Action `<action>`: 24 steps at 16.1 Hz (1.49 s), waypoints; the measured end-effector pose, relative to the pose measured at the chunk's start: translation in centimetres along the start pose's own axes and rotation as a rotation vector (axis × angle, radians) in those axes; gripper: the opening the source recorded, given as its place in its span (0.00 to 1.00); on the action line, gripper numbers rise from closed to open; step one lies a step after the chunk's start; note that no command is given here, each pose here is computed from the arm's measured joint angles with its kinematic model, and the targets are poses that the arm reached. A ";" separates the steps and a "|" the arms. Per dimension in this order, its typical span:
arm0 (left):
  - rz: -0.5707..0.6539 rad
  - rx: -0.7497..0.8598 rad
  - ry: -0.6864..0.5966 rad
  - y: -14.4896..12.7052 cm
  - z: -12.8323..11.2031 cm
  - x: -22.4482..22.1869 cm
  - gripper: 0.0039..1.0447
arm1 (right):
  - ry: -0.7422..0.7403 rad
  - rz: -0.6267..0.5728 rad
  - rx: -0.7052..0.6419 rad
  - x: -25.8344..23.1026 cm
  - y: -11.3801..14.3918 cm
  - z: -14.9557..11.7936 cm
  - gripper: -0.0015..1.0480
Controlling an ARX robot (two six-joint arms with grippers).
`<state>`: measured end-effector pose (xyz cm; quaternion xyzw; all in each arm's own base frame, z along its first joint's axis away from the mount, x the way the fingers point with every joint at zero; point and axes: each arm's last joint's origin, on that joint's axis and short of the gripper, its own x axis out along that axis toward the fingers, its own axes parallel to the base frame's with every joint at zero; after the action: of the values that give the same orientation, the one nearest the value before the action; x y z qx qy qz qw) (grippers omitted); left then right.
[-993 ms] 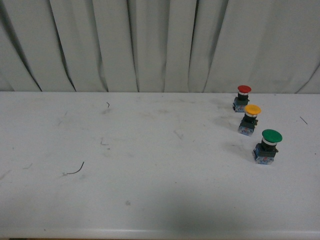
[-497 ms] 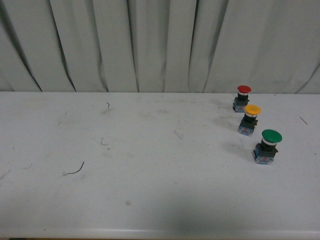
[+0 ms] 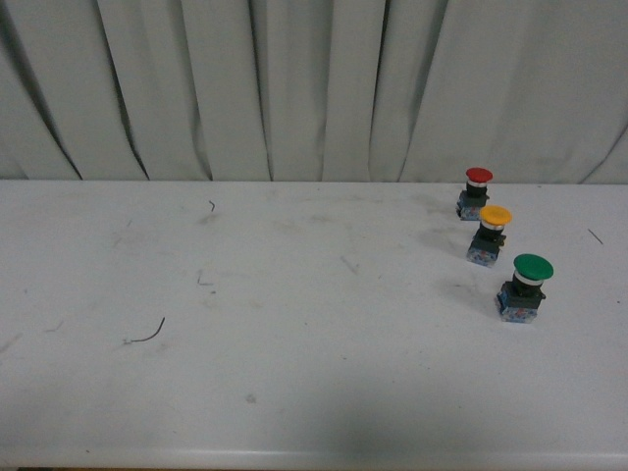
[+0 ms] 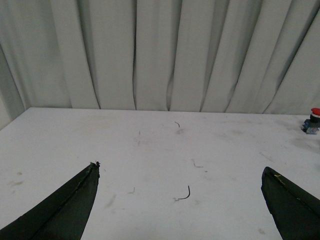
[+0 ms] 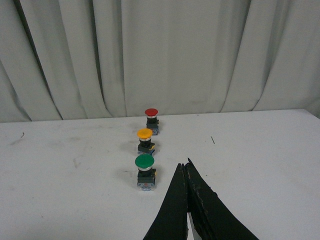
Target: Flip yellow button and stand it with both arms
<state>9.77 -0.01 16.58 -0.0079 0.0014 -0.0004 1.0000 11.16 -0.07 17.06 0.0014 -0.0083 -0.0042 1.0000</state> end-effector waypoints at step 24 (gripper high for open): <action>0.000 0.000 0.000 0.0 0.0 0.0 0.94 | 0.012 0.003 0.000 -1.4 0.0 -0.3 0.94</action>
<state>9.77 -0.01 16.58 -0.0079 0.0012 -0.0004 1.0000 9.72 -0.05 16.69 0.0012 -0.0024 -0.0029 1.0000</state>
